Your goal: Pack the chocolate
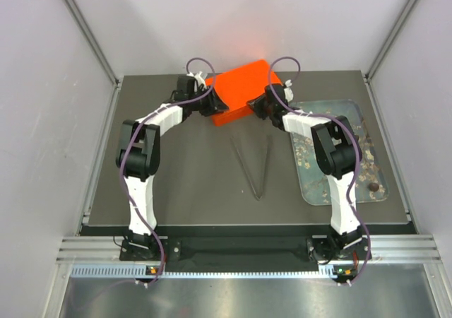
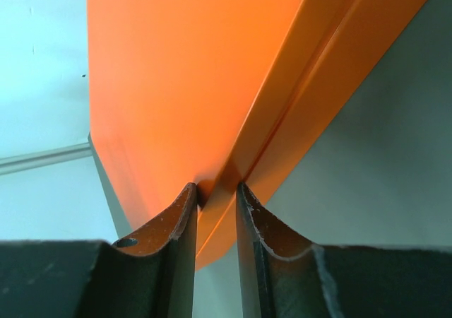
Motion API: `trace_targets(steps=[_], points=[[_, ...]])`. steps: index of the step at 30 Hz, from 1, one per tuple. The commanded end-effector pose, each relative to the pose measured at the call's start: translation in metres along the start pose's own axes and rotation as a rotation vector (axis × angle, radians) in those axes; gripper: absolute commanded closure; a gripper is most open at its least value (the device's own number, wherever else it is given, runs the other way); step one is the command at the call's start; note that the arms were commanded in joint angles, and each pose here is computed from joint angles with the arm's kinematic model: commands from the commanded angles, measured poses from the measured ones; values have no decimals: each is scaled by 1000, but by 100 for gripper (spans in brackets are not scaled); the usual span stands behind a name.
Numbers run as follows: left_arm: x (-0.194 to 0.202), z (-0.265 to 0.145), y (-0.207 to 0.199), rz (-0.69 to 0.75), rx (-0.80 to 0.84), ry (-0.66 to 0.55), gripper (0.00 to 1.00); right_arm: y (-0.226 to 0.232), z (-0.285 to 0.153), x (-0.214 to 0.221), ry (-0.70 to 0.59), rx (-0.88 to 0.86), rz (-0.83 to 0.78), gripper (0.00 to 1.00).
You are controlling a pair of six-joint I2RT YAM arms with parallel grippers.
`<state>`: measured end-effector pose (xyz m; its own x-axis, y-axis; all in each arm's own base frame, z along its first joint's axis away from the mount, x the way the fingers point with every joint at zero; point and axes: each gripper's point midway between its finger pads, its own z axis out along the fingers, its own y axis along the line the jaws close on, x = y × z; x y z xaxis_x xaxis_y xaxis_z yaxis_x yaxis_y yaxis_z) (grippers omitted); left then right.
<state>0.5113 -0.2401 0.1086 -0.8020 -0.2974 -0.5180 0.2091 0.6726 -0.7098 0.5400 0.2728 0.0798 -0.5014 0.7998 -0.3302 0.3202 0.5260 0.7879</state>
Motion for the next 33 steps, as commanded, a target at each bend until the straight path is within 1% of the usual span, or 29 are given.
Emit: trace_targets(steps=[1,3,4,6,7,8,9,10,16,17,19,20,21,25,29,31,32,33], points=[[10,-9,10,10,-92,25,57,-102,-1,43,111,292,-94,83],[-3,-17,-1,29,-92,-3,57,-102,-2,42,110,286,-88,83],[-15,-20,-10,50,-88,-29,57,-103,-3,42,113,287,-87,82],[-21,-24,-15,59,-92,-29,56,-102,-3,43,114,273,-77,80],[-30,-25,-23,74,-79,-43,56,-100,-3,43,115,263,-70,78],[-32,-24,-23,74,-79,-43,56,-99,-3,44,120,256,-67,78],[-32,-22,-20,76,-84,-40,56,-88,-2,41,111,212,-68,76],[-36,-22,-21,81,-87,-48,56,-83,-1,41,120,189,-72,73],[-47,-10,0,46,-102,-67,56,-40,-13,17,78,92,-141,66],[-46,-7,11,31,-113,-60,56,-36,-16,12,72,82,-143,65],[-49,-5,16,17,-118,-62,56,-21,-23,2,66,45,-157,62],[-47,-2,29,-2,-134,-52,56,-19,-24,-4,60,38,-158,61],[-47,-1,32,-5,-135,-49,57,-11,-27,-5,77,15,-162,60],[-45,4,53,-30,-164,-40,57,-6,-35,-7,133,-18,-159,55],[-44,8,74,-46,-197,-39,57,2,-38,-6,185,-87,-185,53],[-47,10,82,-54,-201,-44,57,7,-40,-6,214,-121,-194,50],[-44,15,90,-62,-204,-35,58,9,-41,-11,209,-136,-199,49],[-49,17,90,-59,-196,-42,58,12,-43,-14,201,-160,-221,48]])
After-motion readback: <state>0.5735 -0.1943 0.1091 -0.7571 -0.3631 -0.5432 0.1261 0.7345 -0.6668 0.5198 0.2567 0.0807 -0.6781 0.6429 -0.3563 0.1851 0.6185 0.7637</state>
